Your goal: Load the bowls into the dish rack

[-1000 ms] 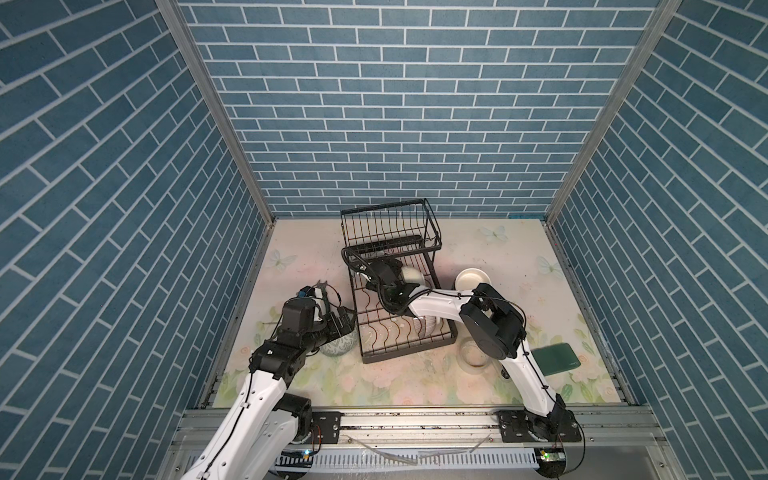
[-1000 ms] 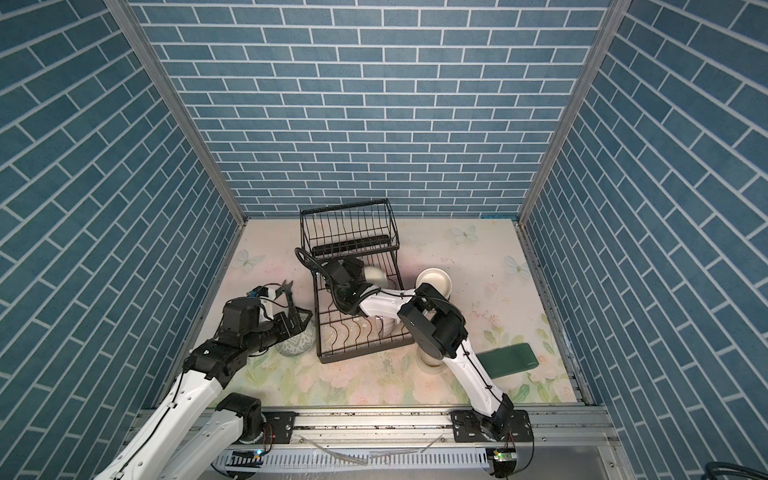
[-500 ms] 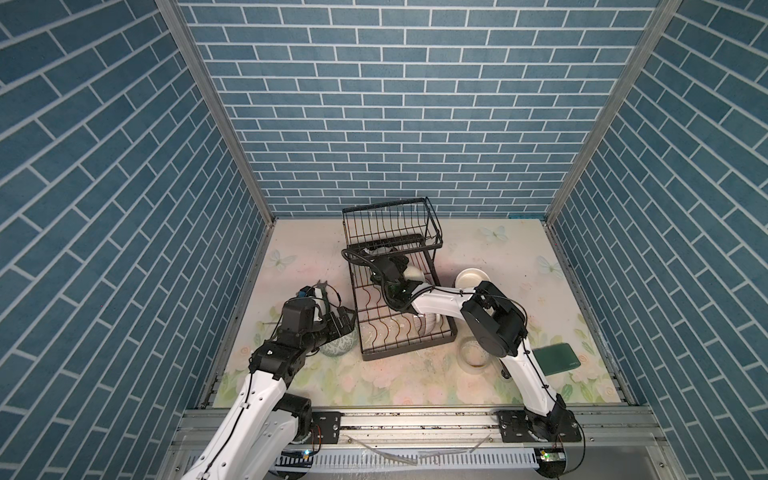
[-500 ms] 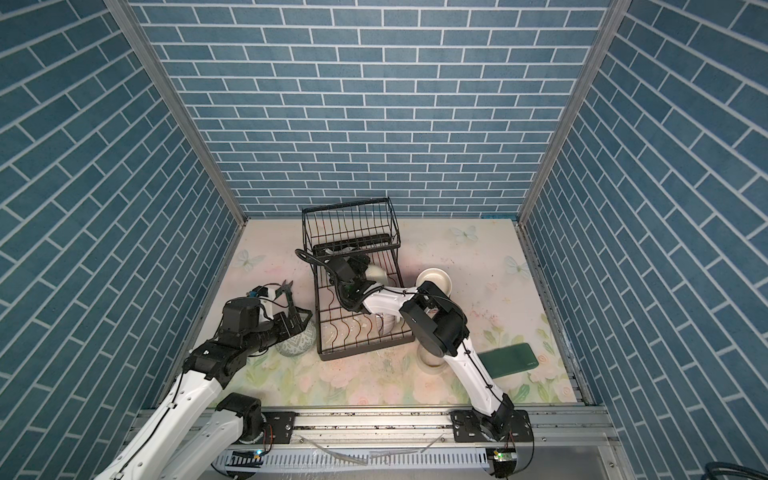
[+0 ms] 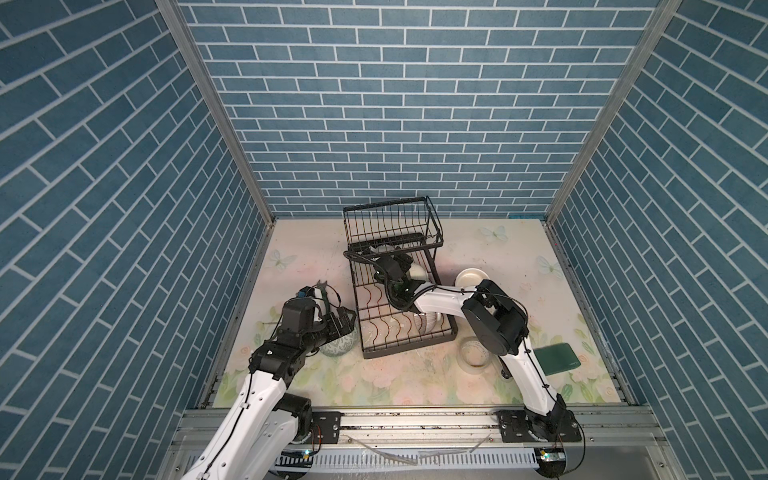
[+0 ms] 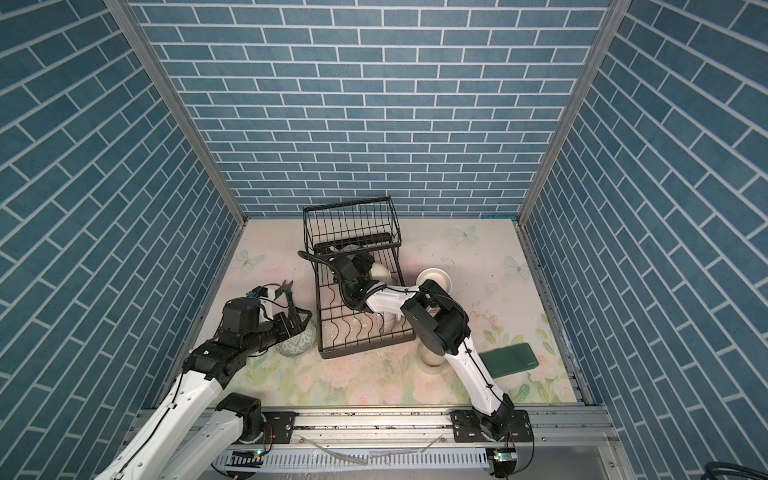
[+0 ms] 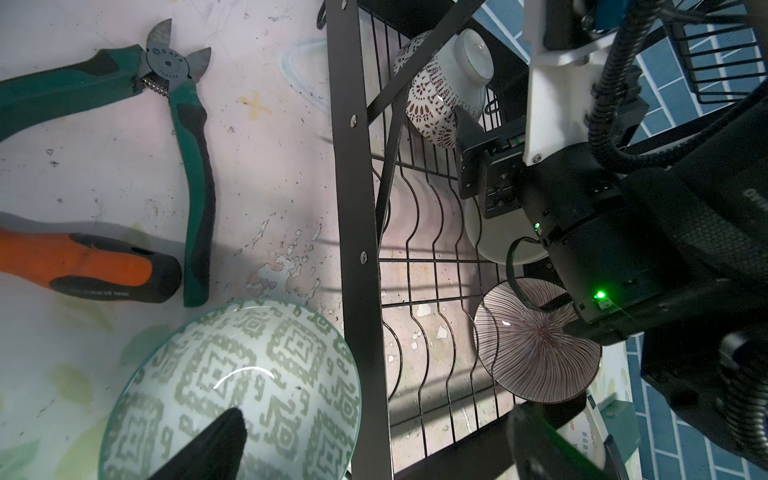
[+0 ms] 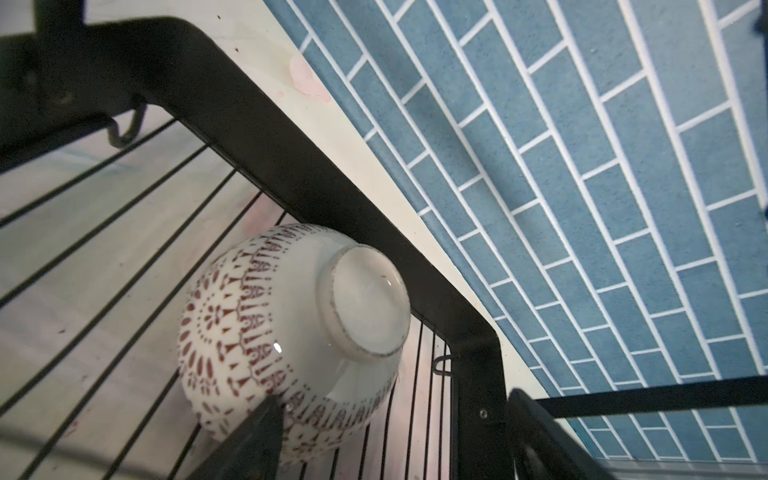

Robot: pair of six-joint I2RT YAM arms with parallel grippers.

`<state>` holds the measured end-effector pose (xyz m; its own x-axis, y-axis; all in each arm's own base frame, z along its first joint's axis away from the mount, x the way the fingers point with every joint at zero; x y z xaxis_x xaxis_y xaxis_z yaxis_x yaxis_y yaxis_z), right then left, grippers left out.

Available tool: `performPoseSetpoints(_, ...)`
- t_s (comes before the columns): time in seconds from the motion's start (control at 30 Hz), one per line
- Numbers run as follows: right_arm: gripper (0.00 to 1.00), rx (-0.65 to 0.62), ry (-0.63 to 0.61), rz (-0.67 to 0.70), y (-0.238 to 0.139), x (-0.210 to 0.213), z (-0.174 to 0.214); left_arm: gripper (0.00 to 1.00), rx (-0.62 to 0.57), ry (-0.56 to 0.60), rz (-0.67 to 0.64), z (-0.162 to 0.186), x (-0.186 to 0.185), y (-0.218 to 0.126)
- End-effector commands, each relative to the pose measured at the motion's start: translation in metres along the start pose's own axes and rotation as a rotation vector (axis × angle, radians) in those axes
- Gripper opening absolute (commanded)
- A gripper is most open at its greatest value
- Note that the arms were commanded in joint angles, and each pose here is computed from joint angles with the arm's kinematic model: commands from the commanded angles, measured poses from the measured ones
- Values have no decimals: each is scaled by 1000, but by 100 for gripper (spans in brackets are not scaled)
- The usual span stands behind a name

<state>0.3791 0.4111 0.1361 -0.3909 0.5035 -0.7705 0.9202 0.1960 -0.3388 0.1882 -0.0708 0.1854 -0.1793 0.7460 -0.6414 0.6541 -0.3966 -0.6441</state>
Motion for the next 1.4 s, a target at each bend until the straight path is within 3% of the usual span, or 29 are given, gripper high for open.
performPoseSetpoints(0.0,81,-27,95,-50,-4,-14,-3,100,-8,8,-12,-2,1,-2)
performPoseSetpoints(0.17,79,-33,94,-84,1,-7,-11,100,-5,9,-13,-2,1,-2)
performPoseSetpoints(0.5,60,-83,137,-103,1,-9,-20,100,0,11,-18,-1,2,-1)
performPoseSetpoints(0.67,56,-115,156,-124,-2,-9,-25,100,-2,12,-17,-2,1,0)
performPoseSetpoints(0.77,50,-135,161,-140,-1,-6,-27,100,1,13,-21,-1,2,0)
performPoseSetpoints(0.93,21,-133,159,-152,6,-1,-29,100,1,11,-23,-1,3,0)
performPoseSetpoints(1.13,0,-116,181,-151,17,3,-25,100,4,15,-26,-1,3,-1)
performPoseSetpoints(1.37,0,-69,249,-143,31,2,-12,100,4,15,-28,0,3,-1)
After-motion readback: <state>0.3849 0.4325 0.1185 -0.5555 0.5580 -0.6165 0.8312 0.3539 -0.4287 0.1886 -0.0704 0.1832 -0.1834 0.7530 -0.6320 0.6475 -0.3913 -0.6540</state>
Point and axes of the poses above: each gripper's point midway between its finger pads, its own y axis out along the fingers, its own x axis along the line the jaws close on, z = x × y, the point moved 7 cm from there along -y, back along the fingers, and after that the axes turned 8 degrees about -y, right-handed, at the moved point
